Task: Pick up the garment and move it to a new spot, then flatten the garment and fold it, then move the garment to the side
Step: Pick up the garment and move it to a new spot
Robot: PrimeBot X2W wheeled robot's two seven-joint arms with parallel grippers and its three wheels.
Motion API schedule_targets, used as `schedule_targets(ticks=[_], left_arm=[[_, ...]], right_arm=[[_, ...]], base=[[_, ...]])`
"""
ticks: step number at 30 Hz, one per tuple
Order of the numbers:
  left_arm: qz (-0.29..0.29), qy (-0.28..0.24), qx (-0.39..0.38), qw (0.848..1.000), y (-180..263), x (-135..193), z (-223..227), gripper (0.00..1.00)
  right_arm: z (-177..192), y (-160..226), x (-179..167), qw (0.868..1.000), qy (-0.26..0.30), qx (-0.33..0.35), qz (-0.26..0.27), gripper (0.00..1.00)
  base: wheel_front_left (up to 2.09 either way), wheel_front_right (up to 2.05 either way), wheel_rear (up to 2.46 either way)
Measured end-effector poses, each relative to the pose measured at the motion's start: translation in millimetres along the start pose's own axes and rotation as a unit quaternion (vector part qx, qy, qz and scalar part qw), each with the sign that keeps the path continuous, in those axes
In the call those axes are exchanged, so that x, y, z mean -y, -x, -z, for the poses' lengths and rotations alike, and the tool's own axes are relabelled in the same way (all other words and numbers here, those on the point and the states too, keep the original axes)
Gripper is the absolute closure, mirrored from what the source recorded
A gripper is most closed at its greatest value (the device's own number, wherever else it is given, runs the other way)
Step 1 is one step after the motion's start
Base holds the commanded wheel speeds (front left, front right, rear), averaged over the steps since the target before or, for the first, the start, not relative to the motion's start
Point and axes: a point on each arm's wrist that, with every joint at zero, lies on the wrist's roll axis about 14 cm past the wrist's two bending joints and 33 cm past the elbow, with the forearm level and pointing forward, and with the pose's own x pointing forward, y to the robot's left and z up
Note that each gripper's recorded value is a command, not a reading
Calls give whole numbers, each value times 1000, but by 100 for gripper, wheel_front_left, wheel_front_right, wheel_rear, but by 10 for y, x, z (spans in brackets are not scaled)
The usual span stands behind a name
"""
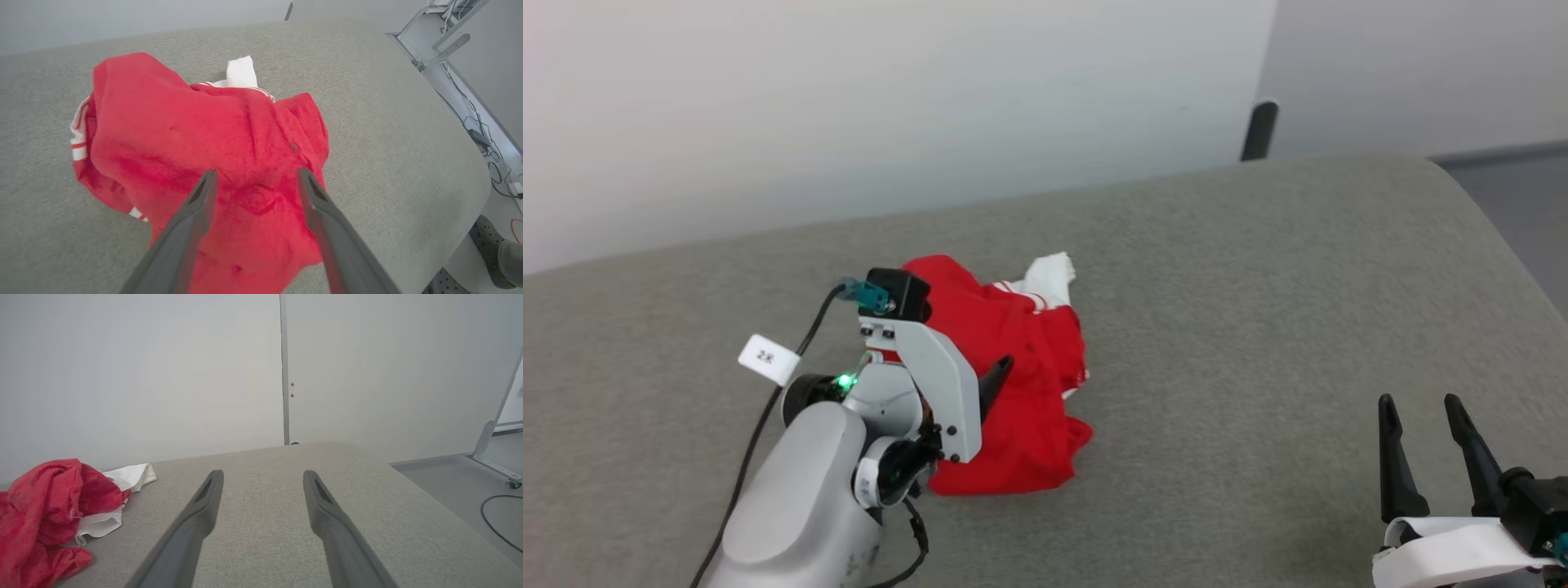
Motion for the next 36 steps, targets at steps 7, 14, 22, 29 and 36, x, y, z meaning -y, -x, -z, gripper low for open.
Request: schedule_targets(ticks=[7, 14, 22, 29, 36], left_arm=[[-17, -20, 65, 998, 382, -102, -330, 0], [-64, -38, 167, 983, 947, -403, -597, 0], [-121, -44, 268, 955, 1543, -778, -468, 0], [-163, -56, 322, 931, 1903, -987, -179, 0], [-220, -58, 361, 905, 2254, -1196, 89, 0]], right_arm=[[-59, -80, -287, 999, -8, 10, -43, 0], [-82, -118, -573, 996, -13, 14, -86, 0], [-139, -160, -811, 992, -12, 24, -121, 0], [-125, -153, -878, 991, -4, 24, -133, 0], [-99, -135, -856, 991, 0, 22, -134, 0]], base=[[0, 0, 0], [0, 0, 0], [0, 0, 0], [0, 0, 0], [0, 0, 0]])
